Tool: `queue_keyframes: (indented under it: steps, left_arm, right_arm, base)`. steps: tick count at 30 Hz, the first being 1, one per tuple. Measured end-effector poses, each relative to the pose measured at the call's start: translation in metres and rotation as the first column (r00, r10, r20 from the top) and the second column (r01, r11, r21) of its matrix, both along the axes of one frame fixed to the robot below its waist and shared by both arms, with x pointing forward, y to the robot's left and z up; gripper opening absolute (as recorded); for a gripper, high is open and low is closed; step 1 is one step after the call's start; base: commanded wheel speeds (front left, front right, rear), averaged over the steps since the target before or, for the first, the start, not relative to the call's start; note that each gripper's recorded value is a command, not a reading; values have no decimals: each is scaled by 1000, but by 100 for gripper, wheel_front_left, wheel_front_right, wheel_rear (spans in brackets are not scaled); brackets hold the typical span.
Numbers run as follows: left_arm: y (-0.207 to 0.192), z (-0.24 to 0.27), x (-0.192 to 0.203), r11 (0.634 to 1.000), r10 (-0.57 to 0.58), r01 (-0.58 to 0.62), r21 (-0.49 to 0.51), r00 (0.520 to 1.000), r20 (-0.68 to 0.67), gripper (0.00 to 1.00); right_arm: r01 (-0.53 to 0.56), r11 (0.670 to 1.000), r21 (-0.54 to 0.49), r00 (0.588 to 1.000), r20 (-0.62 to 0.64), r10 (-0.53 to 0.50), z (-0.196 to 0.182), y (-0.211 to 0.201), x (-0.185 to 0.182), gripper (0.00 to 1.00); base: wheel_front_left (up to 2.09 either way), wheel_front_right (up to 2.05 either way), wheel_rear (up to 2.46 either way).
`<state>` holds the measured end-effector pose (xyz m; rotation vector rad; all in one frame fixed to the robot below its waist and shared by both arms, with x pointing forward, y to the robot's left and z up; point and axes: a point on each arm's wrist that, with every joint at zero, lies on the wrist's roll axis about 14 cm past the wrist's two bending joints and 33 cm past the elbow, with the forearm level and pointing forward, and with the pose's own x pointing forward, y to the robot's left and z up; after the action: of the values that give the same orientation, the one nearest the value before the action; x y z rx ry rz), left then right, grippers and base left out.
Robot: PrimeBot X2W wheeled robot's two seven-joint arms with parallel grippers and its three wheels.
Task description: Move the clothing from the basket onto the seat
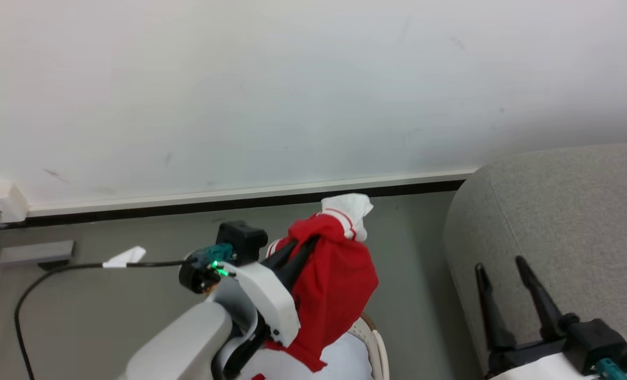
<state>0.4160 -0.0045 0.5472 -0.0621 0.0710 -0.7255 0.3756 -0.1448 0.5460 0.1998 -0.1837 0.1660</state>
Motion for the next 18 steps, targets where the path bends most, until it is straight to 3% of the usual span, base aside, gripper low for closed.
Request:
queue_keyframes:
  steps: [10,18]
  left_arm:
    - [1,105,-4,996,18,4,-91,971,239,0]
    - [7,127,-5,993,48,-16,-120,961,273,0]
  right_arm:
    - [-97,995,3,995,-11,97,-4,33,-8,100]
    - [-138,990,4,990,-21,138,-8,46,-10,100]
  base:
    - [0,0,0]
    - [0,0,0]
